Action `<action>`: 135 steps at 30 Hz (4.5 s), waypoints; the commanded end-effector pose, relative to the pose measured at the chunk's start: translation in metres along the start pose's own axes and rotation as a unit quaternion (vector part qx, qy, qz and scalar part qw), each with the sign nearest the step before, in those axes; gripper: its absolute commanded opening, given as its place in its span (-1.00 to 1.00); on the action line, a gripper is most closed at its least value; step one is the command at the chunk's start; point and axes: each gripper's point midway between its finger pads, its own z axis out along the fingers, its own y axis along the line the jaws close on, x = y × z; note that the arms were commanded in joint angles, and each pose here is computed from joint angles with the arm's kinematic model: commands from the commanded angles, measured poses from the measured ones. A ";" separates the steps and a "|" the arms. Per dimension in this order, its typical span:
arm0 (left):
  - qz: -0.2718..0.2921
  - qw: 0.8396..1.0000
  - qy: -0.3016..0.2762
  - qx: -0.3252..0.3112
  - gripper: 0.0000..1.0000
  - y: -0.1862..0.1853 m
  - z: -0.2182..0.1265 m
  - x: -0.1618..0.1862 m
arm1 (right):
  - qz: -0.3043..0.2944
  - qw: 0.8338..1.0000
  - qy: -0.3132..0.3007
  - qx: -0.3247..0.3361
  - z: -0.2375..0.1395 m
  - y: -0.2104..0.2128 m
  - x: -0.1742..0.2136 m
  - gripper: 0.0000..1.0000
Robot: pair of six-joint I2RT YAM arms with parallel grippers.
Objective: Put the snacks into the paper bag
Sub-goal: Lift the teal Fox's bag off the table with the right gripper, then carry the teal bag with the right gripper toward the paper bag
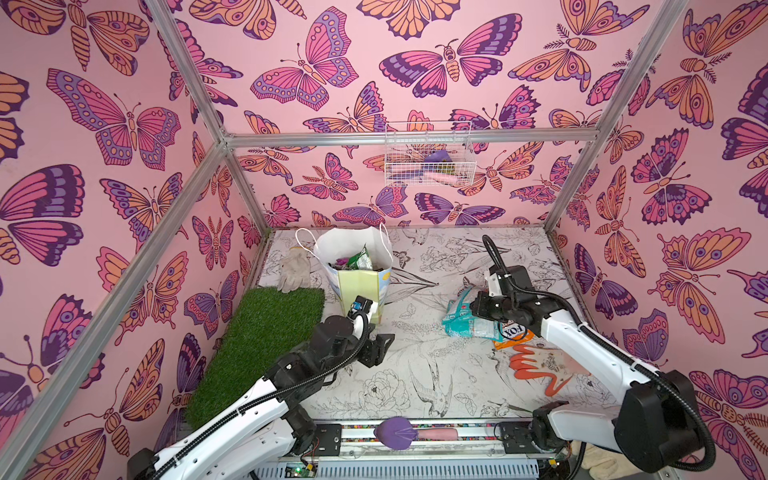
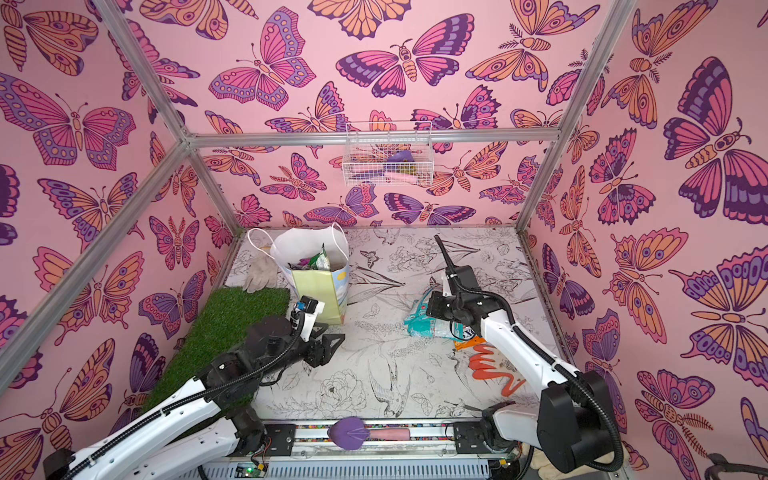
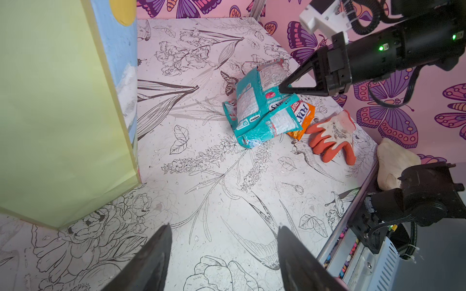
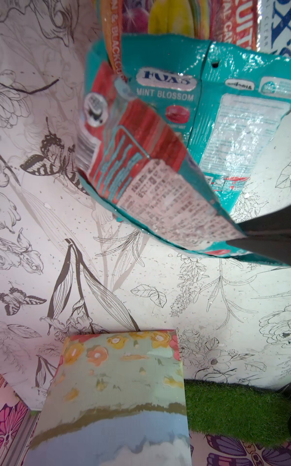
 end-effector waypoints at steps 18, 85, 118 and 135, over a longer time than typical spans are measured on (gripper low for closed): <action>-0.009 1.000 -0.011 -0.010 0.36 0.005 0.002 0.004 | -0.030 0.993 -0.079 -0.079 -0.057 0.047 -0.038 -1.00; -0.024 0.999 -0.019 -0.011 0.36 0.011 -0.004 0.017 | -0.152 0.946 -0.183 -0.221 -0.162 0.177 -0.083 -1.00; -0.018 0.998 -0.062 0.005 0.36 0.009 -0.023 0.014 | -0.253 0.915 -0.200 -0.243 -0.195 0.250 -0.080 -1.00; -0.022 0.998 -0.065 0.011 0.36 0.009 -0.025 0.019 | -0.303 0.895 -0.206 -0.256 -0.207 0.291 -0.080 -1.00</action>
